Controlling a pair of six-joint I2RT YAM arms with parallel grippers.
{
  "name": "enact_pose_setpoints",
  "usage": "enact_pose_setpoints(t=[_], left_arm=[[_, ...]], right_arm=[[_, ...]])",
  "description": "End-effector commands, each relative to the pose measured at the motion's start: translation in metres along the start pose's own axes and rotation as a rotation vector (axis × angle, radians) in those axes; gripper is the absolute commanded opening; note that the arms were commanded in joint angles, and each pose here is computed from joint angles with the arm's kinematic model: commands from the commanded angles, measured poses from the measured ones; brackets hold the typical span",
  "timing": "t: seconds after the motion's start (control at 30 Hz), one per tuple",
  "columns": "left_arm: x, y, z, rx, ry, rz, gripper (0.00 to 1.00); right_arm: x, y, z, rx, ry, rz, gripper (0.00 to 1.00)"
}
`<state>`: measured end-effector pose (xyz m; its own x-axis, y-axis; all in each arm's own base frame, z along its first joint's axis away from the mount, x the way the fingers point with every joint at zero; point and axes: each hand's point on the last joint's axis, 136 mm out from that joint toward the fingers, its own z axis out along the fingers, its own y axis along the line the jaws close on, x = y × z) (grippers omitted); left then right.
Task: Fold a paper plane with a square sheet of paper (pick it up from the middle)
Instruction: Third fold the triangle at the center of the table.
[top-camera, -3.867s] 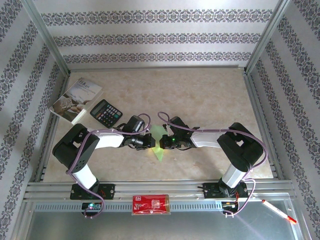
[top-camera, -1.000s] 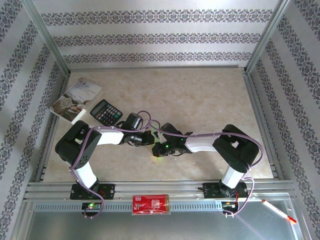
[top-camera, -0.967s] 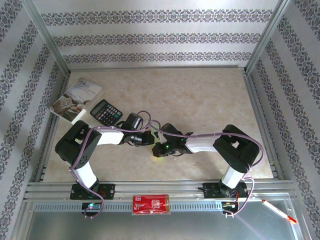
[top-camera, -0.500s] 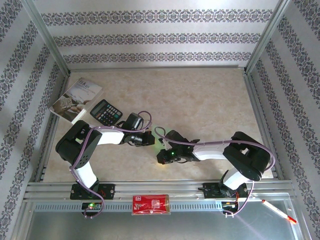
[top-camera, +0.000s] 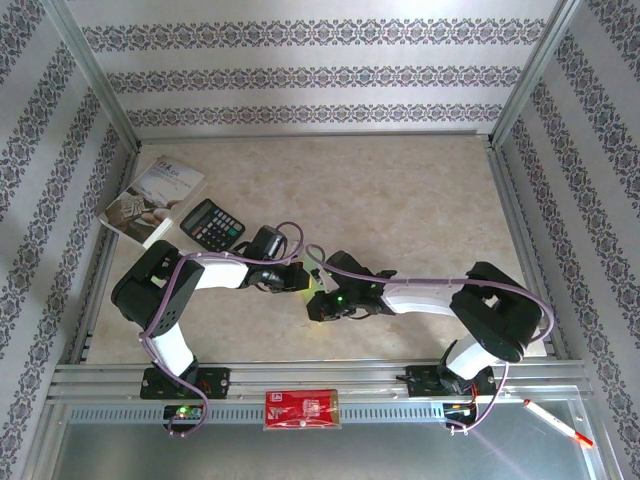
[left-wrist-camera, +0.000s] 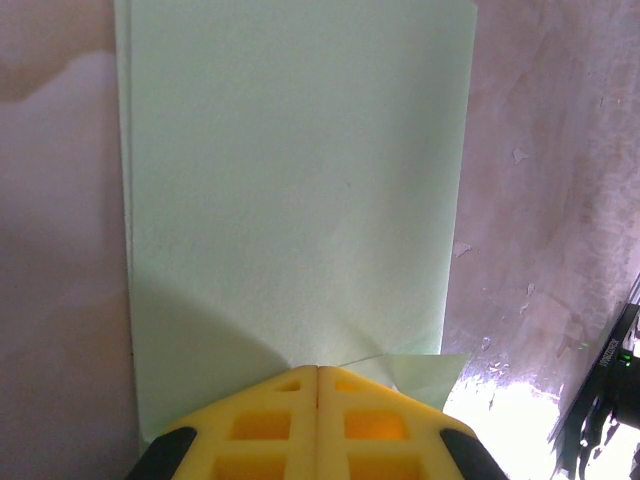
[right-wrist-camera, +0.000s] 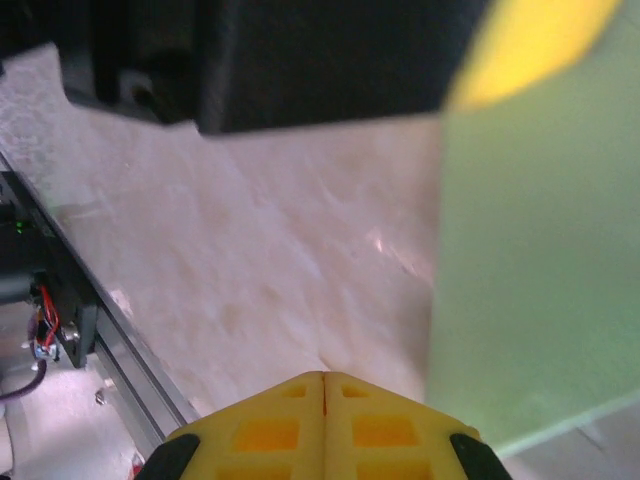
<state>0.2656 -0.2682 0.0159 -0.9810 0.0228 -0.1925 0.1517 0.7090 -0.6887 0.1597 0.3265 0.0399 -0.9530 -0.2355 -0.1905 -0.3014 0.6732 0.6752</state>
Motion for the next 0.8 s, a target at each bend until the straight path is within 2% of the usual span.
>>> enact_pose_setpoints(t=[0.0, 0.3, 0.43, 0.57, 0.63, 0.77], left_arm=[[0.031, 0.055, 0.005, -0.189, 0.082, -0.091, 0.00], [0.020, 0.033, 0.000, -0.121, 0.060, -0.093, 0.01], [0.011, 0.002, -0.011, -0.019, 0.020, -0.107, 0.10], [0.017, -0.014, -0.018, 0.024, 0.011, -0.120, 0.17], [0.025, -0.017, -0.018, 0.029, 0.024, -0.124, 0.16], [0.036, -0.019, -0.009, 0.030, 0.058, -0.138, 0.09]], right_arm=[[-0.004, -0.004, 0.005, -0.005, 0.017, 0.020, 0.00], [0.013, -0.039, 0.011, 0.056, 0.049, 0.075, 0.00], [0.021, -0.049, 0.011, 0.074, 0.052, 0.097, 0.00], [0.025, -0.053, 0.010, 0.078, 0.050, 0.110, 0.00], [0.026, -0.054, 0.010, 0.080, 0.048, 0.111, 0.00], [0.026, -0.056, 0.010, 0.085, 0.047, 0.108, 0.00]])
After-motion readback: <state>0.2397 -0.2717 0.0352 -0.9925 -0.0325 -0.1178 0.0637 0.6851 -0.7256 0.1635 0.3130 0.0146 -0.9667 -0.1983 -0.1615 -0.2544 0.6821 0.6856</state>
